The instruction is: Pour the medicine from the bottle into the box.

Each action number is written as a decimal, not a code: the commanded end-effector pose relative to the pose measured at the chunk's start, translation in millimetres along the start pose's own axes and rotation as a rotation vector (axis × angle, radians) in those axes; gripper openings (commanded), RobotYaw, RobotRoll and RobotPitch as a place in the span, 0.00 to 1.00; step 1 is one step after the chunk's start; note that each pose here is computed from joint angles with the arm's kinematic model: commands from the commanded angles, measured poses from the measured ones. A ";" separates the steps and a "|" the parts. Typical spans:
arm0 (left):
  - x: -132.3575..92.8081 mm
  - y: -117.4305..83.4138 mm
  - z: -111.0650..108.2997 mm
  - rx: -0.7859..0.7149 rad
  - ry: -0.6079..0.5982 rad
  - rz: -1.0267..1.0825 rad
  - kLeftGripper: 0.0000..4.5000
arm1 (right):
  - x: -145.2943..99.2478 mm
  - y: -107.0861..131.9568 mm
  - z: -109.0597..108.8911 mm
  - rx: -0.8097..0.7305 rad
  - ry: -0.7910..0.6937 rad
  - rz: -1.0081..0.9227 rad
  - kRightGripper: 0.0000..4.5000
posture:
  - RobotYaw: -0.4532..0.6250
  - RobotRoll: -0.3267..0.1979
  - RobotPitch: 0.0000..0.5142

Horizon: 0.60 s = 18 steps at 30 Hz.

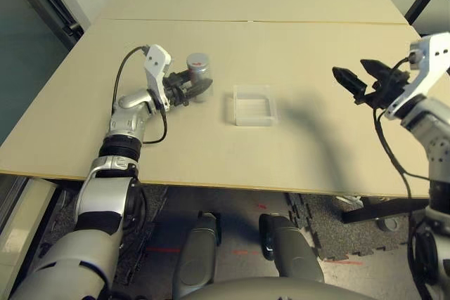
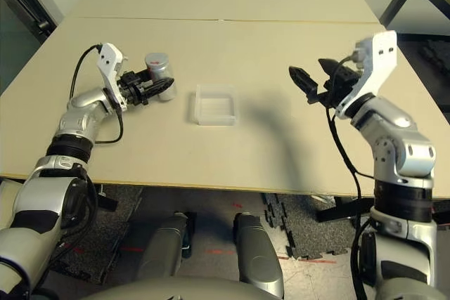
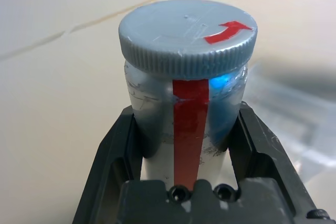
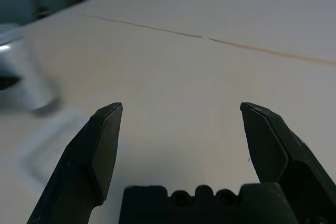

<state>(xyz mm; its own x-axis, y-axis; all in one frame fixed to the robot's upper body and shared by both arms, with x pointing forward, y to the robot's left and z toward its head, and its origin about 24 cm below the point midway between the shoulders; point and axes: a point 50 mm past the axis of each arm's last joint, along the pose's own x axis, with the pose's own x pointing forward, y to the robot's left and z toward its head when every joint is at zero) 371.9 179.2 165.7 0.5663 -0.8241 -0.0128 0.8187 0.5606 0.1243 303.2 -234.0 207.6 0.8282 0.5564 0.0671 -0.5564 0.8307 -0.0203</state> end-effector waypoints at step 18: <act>49.1 -53.6 19.9 -0.015 0.058 -0.410 0.54 | 56.1 85.5 25.8 -0.031 -0.012 0.548 1.00 | 0.44 0.62 0.36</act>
<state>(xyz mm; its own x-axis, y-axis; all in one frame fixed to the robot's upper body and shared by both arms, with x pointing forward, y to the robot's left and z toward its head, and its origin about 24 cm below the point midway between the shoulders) 355.2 112.4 171.6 0.2346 -0.9667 -0.1019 0.9716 0.2300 0.0550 298.2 -134.0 236.8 0.4272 0.9017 0.0662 -0.8984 0.4316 -0.0818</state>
